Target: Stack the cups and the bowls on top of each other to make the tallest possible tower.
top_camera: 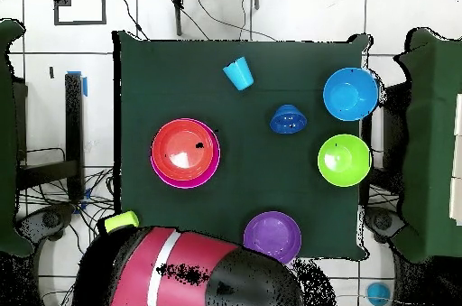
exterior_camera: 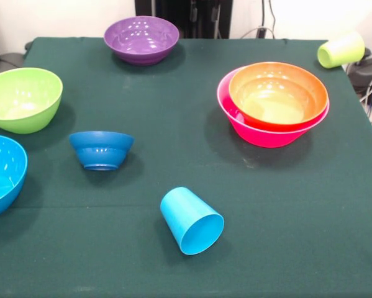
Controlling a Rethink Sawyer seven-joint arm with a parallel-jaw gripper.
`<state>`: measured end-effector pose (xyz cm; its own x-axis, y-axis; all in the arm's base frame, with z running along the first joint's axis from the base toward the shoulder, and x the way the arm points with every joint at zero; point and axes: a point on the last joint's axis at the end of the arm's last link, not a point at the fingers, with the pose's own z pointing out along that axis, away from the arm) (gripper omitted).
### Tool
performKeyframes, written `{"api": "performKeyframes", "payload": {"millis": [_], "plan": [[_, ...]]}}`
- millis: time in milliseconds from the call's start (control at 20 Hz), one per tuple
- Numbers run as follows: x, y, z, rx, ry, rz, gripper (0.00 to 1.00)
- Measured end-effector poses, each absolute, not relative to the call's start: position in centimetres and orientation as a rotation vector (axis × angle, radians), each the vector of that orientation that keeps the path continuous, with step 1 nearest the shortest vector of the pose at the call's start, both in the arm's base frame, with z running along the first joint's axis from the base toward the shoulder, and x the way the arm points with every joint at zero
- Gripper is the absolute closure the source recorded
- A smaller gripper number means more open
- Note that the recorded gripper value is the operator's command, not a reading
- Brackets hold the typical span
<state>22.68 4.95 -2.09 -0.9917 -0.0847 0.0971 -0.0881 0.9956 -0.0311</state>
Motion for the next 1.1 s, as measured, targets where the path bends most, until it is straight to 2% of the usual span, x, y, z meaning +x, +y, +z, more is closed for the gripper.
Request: {"api": "performKeyframes", "payload": {"millis": [550, 1100], "plan": [[22.8, 4.8, -3.8, 0.107, -3.043, 0.061, 0.0], [23.2, 4.2, -3.8, 0.075, -3.052, 0.063, 0.0]]}}
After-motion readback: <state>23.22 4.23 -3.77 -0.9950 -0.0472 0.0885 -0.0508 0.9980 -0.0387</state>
